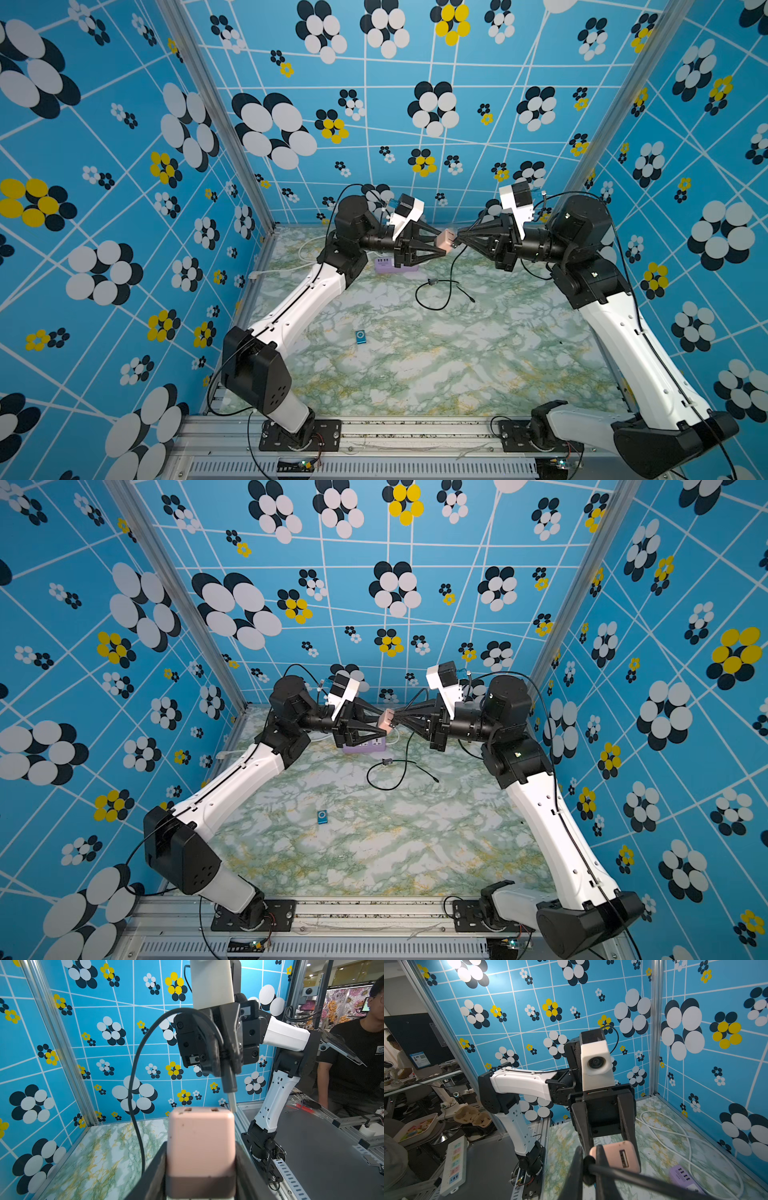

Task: Charge mp3
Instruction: Insert the charging cable into the plug.

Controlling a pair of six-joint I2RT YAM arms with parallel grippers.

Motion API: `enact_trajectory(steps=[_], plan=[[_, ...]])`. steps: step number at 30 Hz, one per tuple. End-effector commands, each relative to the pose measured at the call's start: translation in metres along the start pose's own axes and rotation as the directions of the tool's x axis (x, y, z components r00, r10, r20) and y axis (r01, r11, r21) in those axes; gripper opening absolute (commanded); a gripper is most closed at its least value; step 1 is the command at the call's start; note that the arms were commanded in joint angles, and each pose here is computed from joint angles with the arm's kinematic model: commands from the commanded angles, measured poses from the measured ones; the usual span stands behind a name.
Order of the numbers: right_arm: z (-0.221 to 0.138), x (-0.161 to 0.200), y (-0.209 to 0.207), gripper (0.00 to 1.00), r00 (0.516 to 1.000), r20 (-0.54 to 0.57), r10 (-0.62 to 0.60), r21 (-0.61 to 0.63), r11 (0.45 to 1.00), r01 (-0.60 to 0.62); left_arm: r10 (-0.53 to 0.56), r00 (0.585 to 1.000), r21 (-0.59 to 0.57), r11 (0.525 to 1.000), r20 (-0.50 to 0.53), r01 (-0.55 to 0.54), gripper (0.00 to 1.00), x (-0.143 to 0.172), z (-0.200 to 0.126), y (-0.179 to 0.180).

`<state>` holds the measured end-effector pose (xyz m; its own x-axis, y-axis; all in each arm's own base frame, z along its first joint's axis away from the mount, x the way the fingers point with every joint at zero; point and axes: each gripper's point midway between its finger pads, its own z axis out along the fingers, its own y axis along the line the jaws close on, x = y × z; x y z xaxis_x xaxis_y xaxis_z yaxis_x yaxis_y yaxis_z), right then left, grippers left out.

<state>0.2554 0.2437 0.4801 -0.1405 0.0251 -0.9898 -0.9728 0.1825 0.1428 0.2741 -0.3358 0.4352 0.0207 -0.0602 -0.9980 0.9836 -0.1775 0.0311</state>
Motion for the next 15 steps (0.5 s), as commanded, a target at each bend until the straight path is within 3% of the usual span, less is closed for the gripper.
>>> enact_trajectory(steps=[1, 10, 15], plan=[[0.0, -0.01, 0.007, 0.0, 0.999, 0.012, -0.044, -0.023, 0.999, 0.045, 0.079, 0.997, 0.073, 0.994, 0.007, -0.079, 0.18, -0.014, 0.002, -0.025], [-0.002, -0.024, 0.014, 0.0, 0.997, 0.03, -0.077, -0.035, 0.996, 0.078, 0.04, 0.999, 0.104, 0.994, -0.003, -0.04, 0.17, -0.008, 0.004, -0.027], [-0.001, -0.009, 0.006, 0.0, 0.997, -0.018, -0.069, -0.013, 0.998, 0.069, 0.029, 1.0, 0.113, 0.993, -0.002, -0.028, 0.17, -0.009, 0.004, -0.027]])
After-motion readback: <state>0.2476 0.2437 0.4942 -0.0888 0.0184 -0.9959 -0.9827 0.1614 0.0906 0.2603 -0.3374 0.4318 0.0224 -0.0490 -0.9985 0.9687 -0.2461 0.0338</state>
